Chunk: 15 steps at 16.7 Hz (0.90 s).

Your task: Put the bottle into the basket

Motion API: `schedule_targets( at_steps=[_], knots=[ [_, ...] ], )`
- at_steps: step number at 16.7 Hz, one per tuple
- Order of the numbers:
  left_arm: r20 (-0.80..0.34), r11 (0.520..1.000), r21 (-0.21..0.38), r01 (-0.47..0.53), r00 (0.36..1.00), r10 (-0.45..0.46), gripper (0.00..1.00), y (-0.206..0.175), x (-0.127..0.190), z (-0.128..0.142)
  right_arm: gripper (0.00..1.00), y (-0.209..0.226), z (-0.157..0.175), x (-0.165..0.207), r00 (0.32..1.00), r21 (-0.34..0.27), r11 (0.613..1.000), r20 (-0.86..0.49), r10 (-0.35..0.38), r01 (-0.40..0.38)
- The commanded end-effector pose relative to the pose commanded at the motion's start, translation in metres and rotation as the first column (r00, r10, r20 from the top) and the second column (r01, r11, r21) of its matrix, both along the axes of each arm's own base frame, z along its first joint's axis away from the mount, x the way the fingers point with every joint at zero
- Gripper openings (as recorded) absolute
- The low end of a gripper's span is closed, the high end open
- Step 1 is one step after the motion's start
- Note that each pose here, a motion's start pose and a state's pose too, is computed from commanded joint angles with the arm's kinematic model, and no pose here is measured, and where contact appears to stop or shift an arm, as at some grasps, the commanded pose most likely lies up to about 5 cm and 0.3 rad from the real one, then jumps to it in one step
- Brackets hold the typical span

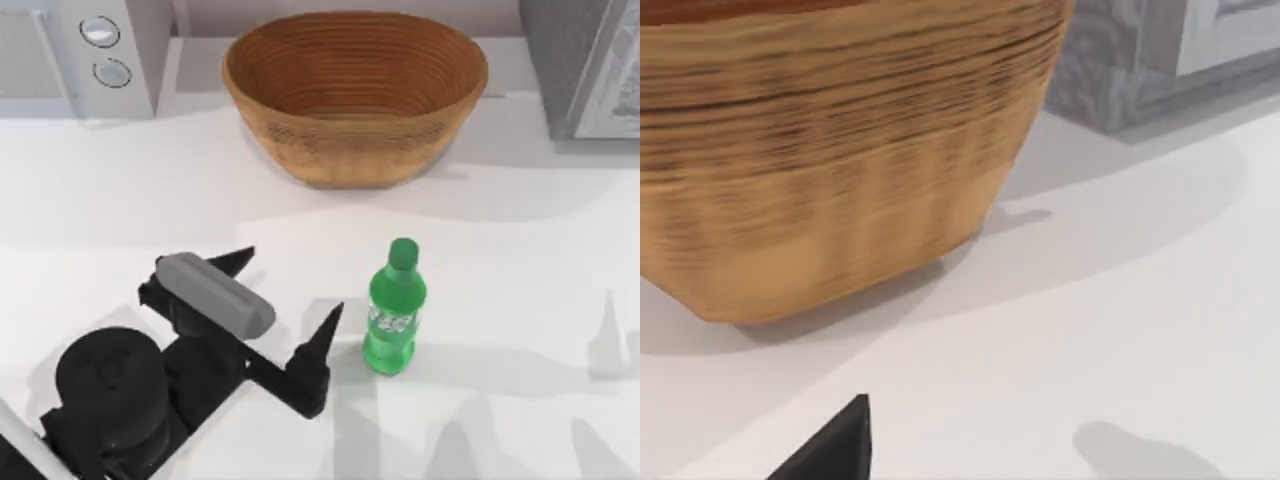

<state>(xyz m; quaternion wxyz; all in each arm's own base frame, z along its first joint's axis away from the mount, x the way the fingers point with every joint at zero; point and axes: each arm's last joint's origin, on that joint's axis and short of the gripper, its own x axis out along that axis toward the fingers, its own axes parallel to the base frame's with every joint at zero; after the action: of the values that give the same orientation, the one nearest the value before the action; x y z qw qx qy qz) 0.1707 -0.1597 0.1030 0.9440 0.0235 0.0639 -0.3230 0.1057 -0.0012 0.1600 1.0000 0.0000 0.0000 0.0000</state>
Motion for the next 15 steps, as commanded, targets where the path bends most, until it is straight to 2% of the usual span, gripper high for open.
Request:
schedule_targets(
  at_steps=[6,15],
  knots=[
    [0.019,0.991,-0.016,0.134,0.991,-0.133,1.0,-0.034,-0.018,-0.034,1.0,0.0,0.0,0.0,1.0,0.0,1.0,0.0,0.0,0.0],
    [0.025,0.989,-0.023,0.147,0.989,-0.147,1.0,-0.04,-0.018,-0.037,1.0,0.0,0.0,0.0,1.0,0.0,1.0,0.0,0.0,0.0]
  ],
)
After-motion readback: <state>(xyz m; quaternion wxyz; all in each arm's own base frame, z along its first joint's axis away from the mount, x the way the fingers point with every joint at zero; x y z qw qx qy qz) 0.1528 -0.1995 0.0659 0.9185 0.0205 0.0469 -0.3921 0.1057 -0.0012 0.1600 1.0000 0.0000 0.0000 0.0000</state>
